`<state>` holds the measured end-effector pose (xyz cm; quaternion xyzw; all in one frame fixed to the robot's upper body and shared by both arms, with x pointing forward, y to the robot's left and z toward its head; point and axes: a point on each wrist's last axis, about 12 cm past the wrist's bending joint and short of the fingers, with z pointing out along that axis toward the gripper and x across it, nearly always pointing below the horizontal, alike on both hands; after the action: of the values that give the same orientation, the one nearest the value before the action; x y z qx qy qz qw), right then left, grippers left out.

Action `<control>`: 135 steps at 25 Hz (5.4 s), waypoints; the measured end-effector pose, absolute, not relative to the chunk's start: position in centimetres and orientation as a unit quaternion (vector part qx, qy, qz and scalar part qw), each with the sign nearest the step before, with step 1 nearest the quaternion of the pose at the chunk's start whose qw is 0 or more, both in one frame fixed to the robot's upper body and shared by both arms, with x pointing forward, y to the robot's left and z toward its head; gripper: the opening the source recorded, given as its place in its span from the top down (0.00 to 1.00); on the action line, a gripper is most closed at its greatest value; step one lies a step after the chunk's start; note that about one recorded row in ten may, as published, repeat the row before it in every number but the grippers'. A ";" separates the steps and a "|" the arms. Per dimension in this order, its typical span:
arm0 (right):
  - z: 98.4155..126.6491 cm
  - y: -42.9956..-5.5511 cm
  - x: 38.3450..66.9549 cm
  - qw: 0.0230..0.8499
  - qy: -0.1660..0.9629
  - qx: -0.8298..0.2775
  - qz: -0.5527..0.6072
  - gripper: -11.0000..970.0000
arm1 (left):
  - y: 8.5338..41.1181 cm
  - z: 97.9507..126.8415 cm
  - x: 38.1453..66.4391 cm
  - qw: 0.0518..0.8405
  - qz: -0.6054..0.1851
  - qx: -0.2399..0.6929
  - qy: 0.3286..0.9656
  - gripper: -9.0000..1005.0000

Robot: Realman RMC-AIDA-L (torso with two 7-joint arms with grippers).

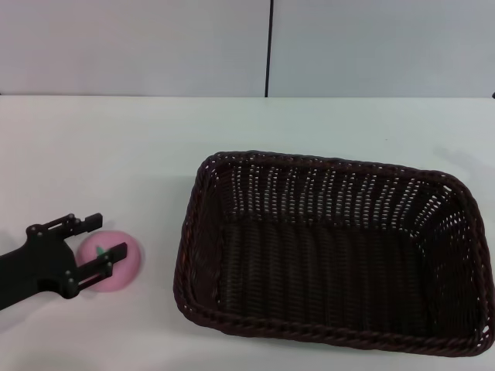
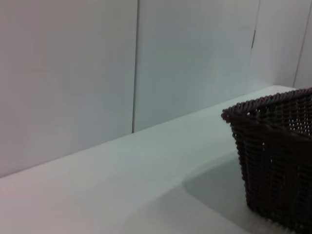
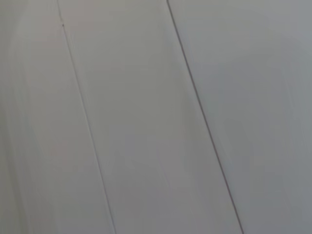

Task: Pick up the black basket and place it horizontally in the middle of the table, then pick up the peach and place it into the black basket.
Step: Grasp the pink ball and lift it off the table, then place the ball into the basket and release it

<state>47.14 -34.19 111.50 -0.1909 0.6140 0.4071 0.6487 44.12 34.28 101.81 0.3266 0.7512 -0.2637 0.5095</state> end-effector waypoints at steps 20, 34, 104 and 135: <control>109.3 -34.6 46.5 0.669 0.614 -0.146 0.394 0.36 | 34.8 104.3 44.4 0.584 -0.279 0.300 0.701 0.69; 108.4 -33.7 46.5 0.668 0.606 -0.137 0.410 0.36 | 32.3 107.2 47.8 0.624 -0.333 0.325 0.628 0.99; 107.9 -33.5 46.5 0.669 0.609 -0.130 0.407 0.36 | 29.3 109.3 46.6 0.604 -0.433 0.402 0.535 0.79; 105.4 -35.1 41.8 0.776 0.565 -0.054 0.275 0.36 | 33.9 103.2 42.5 0.739 -0.198 0.146 0.628 0.19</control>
<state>41.77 -35.08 105.40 -0.0537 0.5650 0.2748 0.7761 42.53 33.91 103.19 0.1456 0.6280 -0.1975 0.7385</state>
